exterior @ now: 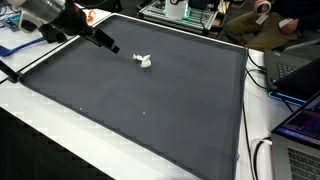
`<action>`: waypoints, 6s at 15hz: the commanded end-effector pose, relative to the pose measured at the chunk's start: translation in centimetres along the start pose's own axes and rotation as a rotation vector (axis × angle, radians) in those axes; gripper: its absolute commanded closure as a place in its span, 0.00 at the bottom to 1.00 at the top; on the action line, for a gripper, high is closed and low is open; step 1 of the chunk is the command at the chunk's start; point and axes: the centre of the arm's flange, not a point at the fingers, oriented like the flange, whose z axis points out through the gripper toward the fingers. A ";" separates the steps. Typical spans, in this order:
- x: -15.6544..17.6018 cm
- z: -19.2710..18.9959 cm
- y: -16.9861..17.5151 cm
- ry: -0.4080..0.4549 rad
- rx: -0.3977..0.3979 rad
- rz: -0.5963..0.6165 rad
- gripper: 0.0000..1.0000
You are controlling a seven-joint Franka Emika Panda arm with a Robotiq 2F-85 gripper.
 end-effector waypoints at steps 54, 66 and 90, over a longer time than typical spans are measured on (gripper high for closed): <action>7.2 7.5 1.4 -0.282 0.009 0.180 0.00; 6.2 6.1 -7.1 -0.279 -0.186 0.062 0.00; -5.2 4.9 -10.5 -0.134 -0.231 -0.017 0.00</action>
